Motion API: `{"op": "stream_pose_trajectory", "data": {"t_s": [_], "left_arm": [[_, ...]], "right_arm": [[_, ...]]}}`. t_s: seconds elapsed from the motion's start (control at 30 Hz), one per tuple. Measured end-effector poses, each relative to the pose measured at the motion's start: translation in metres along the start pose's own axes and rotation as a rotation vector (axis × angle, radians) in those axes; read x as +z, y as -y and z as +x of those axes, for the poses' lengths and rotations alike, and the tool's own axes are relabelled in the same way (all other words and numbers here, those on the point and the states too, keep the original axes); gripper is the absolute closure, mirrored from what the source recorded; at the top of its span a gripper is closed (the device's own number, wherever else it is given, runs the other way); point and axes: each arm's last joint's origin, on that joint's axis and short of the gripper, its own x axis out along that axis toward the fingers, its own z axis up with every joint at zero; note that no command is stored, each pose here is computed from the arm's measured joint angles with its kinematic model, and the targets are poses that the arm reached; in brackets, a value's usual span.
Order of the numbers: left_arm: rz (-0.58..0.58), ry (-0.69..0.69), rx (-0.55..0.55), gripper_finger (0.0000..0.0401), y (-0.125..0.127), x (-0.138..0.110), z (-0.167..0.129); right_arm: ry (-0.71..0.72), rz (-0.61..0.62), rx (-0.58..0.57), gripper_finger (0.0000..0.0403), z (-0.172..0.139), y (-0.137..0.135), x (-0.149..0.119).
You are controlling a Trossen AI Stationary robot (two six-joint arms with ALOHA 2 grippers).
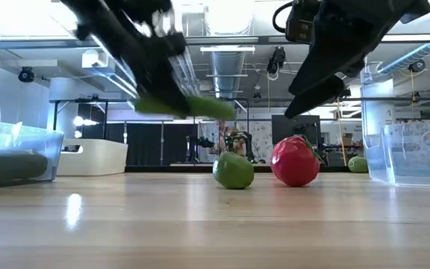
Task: Sort produce into baskets
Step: Put the cucumber into the black bin
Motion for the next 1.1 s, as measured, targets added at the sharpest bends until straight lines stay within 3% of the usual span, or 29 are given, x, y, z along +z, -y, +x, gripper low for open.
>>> {"op": "stream_pose_trajectory", "data": {"t_s": [0.13,0.3,0.5,0.83,1.1], "left_arm": [[-0.059,-0.077,-0.017,0.0253,0.012,-0.013,-0.057],[-0.231,-0.217,-0.008,0.0253,0.016,-0.029,-0.124],[-0.451,-0.429,0.071,0.0253,0.019,-0.058,-0.178],[-0.713,-0.560,0.357,0.0253,0.026,-0.087,-0.172],[-0.706,-0.644,0.671,0.0250,0.037,-0.107,-0.134]], "right_arm": [[0.009,0.000,-0.016,0.0042,0.007,0.000,-0.001],[0.002,-0.005,-0.046,0.0042,0.015,0.000,-0.004],[0.038,-0.015,-0.112,0.0042,0.027,0.001,-0.005],[0.040,-0.041,-0.116,0.0042,0.046,0.000,-0.011],[0.057,-0.056,-0.116,0.0042,0.055,-0.001,-0.012]]}}
